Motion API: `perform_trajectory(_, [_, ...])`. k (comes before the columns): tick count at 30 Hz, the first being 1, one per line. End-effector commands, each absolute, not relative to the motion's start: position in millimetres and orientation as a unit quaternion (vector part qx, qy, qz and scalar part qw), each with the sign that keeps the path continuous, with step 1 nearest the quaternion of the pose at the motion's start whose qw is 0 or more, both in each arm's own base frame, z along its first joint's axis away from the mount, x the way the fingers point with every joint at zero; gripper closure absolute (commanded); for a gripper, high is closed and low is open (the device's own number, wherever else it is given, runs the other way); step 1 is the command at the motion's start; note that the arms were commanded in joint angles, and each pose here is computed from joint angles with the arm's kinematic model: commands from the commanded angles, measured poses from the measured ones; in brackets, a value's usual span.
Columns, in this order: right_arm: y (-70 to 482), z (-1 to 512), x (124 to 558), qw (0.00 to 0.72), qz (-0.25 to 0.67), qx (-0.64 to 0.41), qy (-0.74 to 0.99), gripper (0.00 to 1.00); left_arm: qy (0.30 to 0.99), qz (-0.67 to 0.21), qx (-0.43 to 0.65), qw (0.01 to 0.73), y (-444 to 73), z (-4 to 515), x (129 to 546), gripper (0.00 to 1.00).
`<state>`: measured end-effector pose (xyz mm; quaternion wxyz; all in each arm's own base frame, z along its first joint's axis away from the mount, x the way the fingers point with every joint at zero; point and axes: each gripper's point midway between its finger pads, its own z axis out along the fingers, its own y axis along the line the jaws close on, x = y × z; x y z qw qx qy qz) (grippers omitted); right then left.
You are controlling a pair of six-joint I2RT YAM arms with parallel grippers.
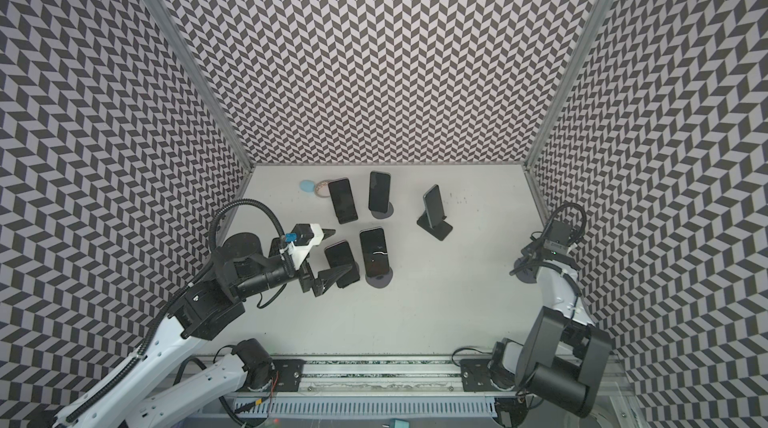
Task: Remove the phone from the phone stand
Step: 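Carry the grey stand with the right gripper toward the table corner nearest it, then lower the grey stand onto the table and open the right gripper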
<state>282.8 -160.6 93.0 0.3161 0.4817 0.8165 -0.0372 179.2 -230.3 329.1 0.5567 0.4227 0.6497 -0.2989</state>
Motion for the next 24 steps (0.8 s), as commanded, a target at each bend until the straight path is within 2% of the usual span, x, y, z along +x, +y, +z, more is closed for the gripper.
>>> perform_trajectory(1, [-161.4, 90.6, 286.0, 0.316, -0.03, 0.476, 0.82, 0.45, 0.629, -0.31, 0.427, 0.571, -233.3, 346.0, 173.5, 0.07])
perform_trajectory(10, [-159.4, 103.6, 288.6, 0.327, -0.017, 0.476, 0.816, 0.26, 0.625, -0.309, 0.428, 0.575, -231.6, 351.8, 170.7, 0.06])
perform_trajectory(16, [-161.9, 120.8, 287.9, 0.333, -0.022, 0.479, 0.812, 0.08, 0.621, -0.308, 0.428, 0.58, -230.1, 355.5, 168.9, 0.06])
perform_trajectory(17, [-162.3, 124.4, 287.0, 0.334, -0.024, 0.481, 0.81, 0.02, 0.62, -0.309, 0.428, 0.58, -230.3, 356.2, 168.6, 0.06])
perform_trajectory(24, [-160.2, 140.6, 276.7, 0.331, -0.025, 0.501, 0.799, 0.01, 0.611, -0.312, 0.43, 0.587, -229.7, 362.7, 163.9, 0.06])
